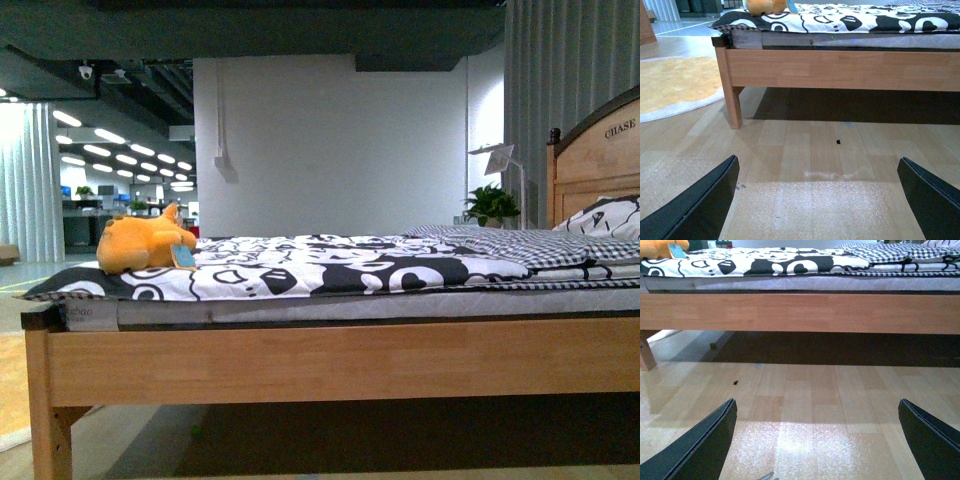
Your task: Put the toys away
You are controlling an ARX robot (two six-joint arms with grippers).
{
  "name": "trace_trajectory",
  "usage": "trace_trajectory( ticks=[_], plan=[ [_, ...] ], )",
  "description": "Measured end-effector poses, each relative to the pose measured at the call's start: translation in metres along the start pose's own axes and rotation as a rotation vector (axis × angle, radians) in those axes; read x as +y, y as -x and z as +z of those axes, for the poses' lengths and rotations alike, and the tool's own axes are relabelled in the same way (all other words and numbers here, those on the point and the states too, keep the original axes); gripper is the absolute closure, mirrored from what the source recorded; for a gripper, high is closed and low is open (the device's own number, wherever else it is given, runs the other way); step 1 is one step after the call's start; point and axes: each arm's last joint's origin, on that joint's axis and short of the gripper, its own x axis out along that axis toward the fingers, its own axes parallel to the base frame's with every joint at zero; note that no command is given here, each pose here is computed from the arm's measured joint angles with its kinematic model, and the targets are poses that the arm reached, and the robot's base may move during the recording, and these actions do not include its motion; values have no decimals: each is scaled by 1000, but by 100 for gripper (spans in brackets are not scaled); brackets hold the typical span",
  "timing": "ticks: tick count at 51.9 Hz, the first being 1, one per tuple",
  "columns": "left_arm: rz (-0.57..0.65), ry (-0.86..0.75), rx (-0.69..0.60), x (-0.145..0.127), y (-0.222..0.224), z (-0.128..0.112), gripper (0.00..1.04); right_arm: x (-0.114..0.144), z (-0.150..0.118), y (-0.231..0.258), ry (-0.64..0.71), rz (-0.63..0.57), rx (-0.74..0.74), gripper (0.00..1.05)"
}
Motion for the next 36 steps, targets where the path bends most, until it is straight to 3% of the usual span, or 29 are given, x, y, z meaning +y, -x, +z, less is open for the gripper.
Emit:
trace_trajectory(
  ticks=[36],
  plan=[
    [0,0,0,0,0,0,6,0,0,0,0,0,0,7]
  ],
)
